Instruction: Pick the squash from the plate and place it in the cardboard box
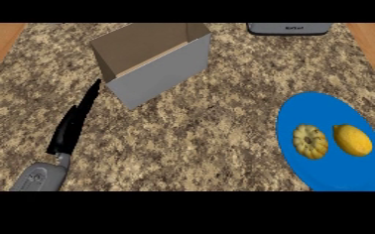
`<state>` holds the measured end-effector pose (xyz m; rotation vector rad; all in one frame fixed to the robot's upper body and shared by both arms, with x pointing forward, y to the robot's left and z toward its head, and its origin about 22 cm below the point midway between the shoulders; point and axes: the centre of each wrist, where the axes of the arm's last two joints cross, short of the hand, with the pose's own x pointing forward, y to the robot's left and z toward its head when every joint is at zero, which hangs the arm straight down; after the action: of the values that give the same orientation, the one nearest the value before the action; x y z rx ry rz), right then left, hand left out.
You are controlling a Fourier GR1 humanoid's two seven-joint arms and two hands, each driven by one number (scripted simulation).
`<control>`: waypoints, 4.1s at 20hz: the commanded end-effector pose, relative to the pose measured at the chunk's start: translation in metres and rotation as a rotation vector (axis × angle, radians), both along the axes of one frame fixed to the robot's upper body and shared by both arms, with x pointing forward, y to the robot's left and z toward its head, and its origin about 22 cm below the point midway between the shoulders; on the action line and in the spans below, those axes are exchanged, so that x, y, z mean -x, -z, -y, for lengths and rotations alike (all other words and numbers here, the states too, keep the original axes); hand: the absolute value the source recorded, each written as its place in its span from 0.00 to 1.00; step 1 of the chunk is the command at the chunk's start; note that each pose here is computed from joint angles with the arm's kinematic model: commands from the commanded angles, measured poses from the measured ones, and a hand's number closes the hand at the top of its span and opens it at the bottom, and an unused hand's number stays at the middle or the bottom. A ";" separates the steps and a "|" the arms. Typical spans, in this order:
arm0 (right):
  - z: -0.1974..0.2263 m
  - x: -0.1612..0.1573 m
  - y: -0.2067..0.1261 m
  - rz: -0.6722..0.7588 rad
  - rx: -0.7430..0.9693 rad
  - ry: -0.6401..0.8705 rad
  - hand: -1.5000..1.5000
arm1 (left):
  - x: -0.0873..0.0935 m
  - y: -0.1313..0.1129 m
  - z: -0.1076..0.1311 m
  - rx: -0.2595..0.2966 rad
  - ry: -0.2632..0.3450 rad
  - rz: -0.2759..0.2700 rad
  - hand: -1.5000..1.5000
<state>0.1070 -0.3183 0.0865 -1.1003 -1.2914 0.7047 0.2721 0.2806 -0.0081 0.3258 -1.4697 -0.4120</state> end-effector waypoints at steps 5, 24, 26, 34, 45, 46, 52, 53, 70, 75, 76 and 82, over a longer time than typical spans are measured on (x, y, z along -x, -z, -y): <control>-0.005 -0.029 0.016 0.095 0.073 0.001 0.00 | 0.005 -0.011 0.013 0.014 0.009 -0.015 0.50; -0.003 -0.070 0.048 -0.026 0.095 0.013 0.00 | -0.001 -0.002 -0.004 0.008 -0.010 -0.014 0.50; -0.021 -0.069 0.028 -0.040 0.093 0.004 0.00 | -0.019 -0.010 -0.002 -0.002 -0.002 0.001 0.50; -0.005 -0.094 0.051 -0.070 0.056 -0.037 0.00 | -0.002 0.006 0.001 0.005 0.003 -0.003 0.50; -0.011 -0.113 0.075 -0.100 0.064 -0.053 0.00 | -0.007 0.004 0.002 -0.010 -0.003 0.021 0.50; -0.009 -0.119 0.085 -0.096 0.048 -0.048 1.00 | -0.006 -0.008 0.015 -0.006 0.000 0.000 0.50; -0.025 -0.103 0.083 0.083 0.243 -0.061 1.00 | -0.008 -0.003 -0.019 0.016 0.003 -0.001 0.50; -0.034 -0.126 0.081 0.126 0.247 -0.048 1.00 | -0.008 -0.006 0.000 0.003 0.001 0.006 0.50; -0.102 -0.167 0.065 0.000 0.174 0.223 1.00 | -0.013 -0.017 0.023 -0.002 0.125 0.051 0.50; -0.127 -0.196 0.033 0.002 0.196 0.352 1.00 | -0.020 -0.023 0.035 -0.001 0.181 0.062 0.50; -0.131 -0.202 0.025 0.010 0.202 0.387 1.00 | -0.022 -0.025 0.039 -0.003 0.198 0.068 0.50; -0.161 -0.235 -0.024 0.064 0.265 0.598 1.00 | -0.023 -0.023 0.051 -0.004 0.250 0.051 0.50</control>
<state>0.3245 -0.1754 0.0820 -1.5481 -0.9356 0.4894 0.2936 0.2379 0.0150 0.1830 -1.5662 -0.5824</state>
